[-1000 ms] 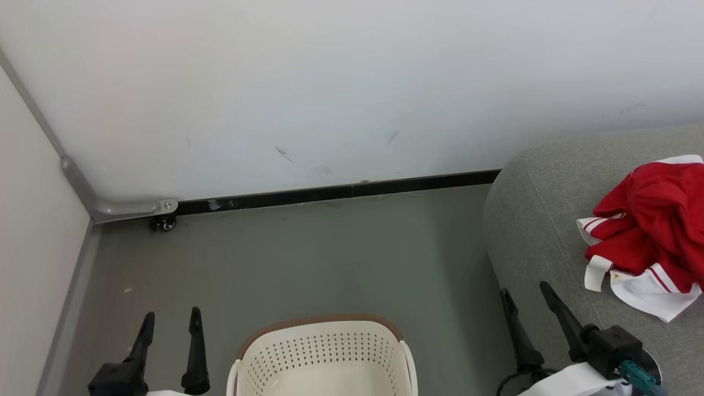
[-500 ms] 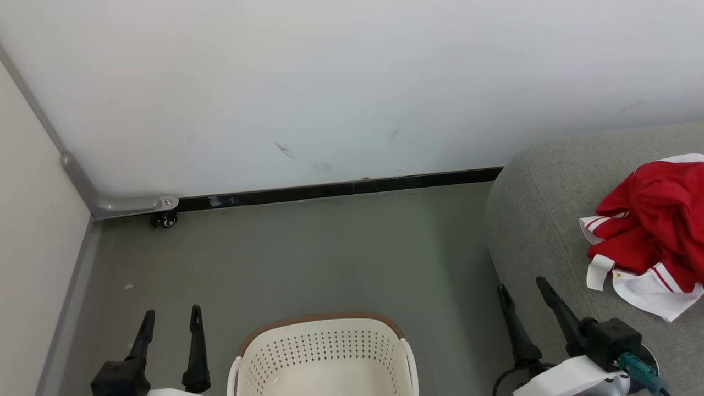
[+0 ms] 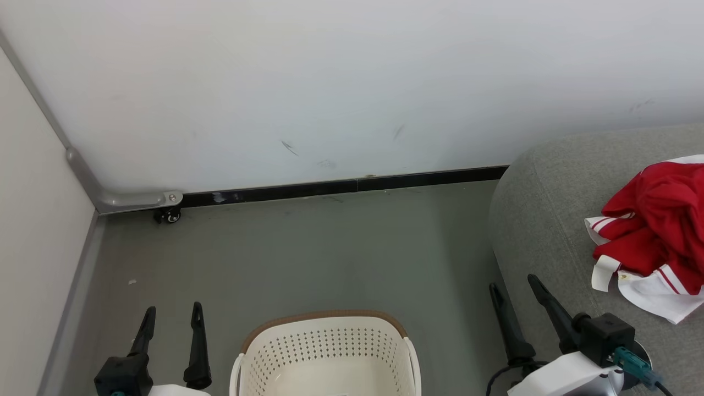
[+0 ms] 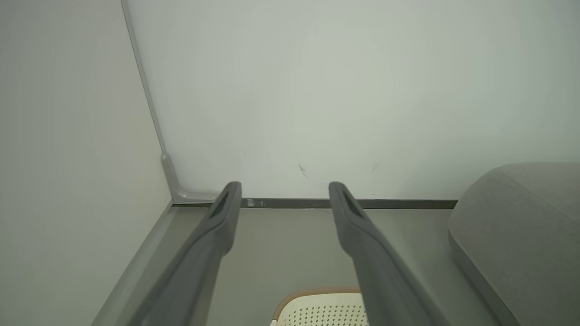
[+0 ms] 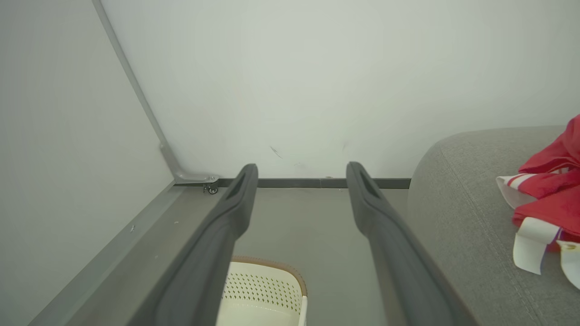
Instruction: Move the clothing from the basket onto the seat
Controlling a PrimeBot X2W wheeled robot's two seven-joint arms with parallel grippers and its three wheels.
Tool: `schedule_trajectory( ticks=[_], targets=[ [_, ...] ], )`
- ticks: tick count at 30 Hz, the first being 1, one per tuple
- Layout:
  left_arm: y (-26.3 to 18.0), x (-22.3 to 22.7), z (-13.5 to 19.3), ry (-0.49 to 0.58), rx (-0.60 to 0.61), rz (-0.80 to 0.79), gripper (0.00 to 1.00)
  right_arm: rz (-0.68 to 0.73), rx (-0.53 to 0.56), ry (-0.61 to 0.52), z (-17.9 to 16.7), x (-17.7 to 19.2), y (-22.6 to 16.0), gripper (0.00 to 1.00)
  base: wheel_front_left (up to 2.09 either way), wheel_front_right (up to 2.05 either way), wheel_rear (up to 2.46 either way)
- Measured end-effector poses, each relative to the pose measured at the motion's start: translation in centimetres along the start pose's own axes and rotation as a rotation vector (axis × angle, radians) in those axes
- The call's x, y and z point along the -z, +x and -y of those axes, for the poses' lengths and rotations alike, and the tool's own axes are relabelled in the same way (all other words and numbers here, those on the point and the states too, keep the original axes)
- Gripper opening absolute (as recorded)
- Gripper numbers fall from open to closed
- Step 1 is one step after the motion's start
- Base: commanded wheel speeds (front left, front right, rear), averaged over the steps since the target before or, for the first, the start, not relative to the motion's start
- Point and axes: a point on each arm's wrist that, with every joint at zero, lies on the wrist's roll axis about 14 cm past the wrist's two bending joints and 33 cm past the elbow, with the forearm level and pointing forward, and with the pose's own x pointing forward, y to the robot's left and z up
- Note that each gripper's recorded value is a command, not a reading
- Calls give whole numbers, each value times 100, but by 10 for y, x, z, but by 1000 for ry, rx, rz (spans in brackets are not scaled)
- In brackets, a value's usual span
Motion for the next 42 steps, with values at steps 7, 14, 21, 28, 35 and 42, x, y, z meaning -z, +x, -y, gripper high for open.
schedule_trajectory(
  ticks=[7, 14, 21, 28, 35, 42],
  targets=[
    [-1, 2, -2, 10, -11, -4, 100, 3, -5, 0, -1, -3, 1, 100, 0, 0, 0],
    [0, 2, -5, 13, -25, -4, 100, 8, -4, 1, -1, -4, 2, 100, 0, 0, 0],
    [-1, 6, -8, 40, -26, -15, 100, 4, -4, 7, -1, -4, 2, 100, 0, 0, 0],
    [-15, 35, -6, 34, -31, -107, 0, -76, 4, 18, 0, 23, -7, 0, 0, 0, 0],
    [-20, 45, -10, -9, -49, -153, 0, -95, 11, 54, 0, 30, -12, 0, 0, 0, 0],
    [-19, 53, -19, -91, -85, -198, 0, -67, 15, 129, -1, 23, -10, 0, 0, 0, 0]
  ],
)
